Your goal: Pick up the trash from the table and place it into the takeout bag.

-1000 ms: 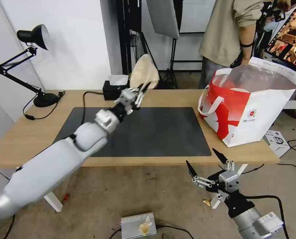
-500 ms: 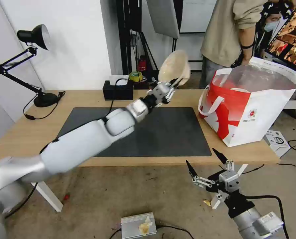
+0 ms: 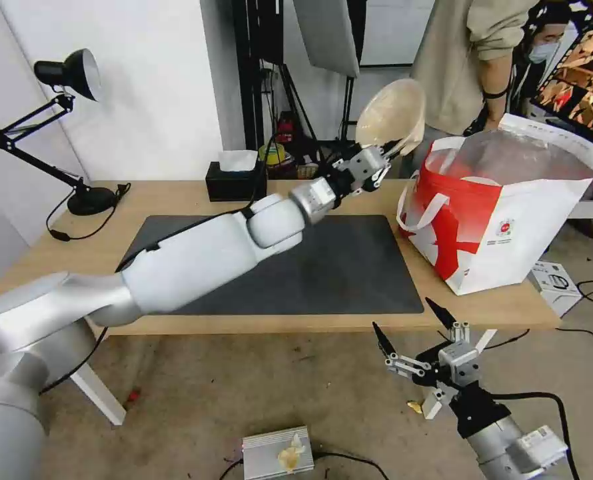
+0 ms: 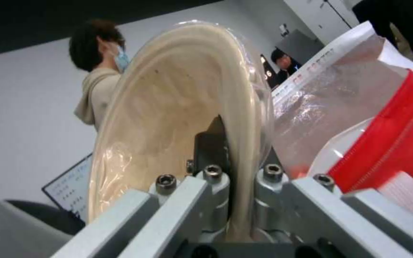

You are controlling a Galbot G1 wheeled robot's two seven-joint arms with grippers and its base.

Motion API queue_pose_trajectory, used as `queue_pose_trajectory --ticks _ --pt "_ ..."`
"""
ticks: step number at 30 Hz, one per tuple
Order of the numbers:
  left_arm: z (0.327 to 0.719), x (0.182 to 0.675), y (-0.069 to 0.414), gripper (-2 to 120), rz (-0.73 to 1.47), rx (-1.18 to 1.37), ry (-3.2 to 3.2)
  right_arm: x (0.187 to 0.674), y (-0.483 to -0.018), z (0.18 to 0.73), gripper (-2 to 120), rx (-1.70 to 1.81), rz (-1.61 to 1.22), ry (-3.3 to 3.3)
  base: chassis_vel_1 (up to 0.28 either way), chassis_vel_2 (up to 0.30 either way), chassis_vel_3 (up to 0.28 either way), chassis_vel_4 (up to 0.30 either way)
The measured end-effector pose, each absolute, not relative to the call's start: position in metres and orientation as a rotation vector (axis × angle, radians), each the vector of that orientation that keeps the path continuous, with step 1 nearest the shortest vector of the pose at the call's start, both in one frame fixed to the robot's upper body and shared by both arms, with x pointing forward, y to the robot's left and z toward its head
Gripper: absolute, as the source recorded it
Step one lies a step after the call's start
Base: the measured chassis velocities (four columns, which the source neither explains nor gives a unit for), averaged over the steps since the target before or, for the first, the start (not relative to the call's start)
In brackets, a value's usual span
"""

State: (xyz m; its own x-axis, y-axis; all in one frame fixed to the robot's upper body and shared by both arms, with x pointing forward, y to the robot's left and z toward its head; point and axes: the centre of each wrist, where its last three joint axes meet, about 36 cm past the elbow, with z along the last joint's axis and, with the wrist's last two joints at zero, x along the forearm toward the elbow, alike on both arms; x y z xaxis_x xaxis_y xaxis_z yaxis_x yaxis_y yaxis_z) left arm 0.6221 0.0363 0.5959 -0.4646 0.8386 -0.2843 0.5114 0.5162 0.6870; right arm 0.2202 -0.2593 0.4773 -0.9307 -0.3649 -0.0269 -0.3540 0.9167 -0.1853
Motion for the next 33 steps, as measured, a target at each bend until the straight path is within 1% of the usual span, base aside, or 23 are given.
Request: queue_pose_trajectory --ticks 13,24,29,32,33 --pt "0.608 0.647 0.0 0 0.844 1.139 2.018 0.22 -0.259 0.477 100 -0.566 -0.274 3.016 0.0 0.0 0.0 0.0" --pt "0.601 0.658 -0.019 0 0.935 1.178 1.915 0.22 -0.259 0.477 100 -0.566 -0.274 3.016 0.0 0.0 0.0 0.0" --pt "0.606 0.664 -0.042 0 0.975 1.187 1.817 0.22 -0.259 0.477 100 -0.566 -0.274 3.016 0.0 0.0 0.0 0.0" --pt "0.607 0.667 -0.065 0 0.993 1.198 1.773 0.22 -0.259 0.477 100 -0.566 -0.274 3.016 0.0 0.0 0.0 0.0" --pt "0.607 0.667 -0.065 0 0.993 1.198 1.773 0.22 -0.259 0.477 100 -0.566 -0.274 3.016 0.0 0.0 0.0 0.0"
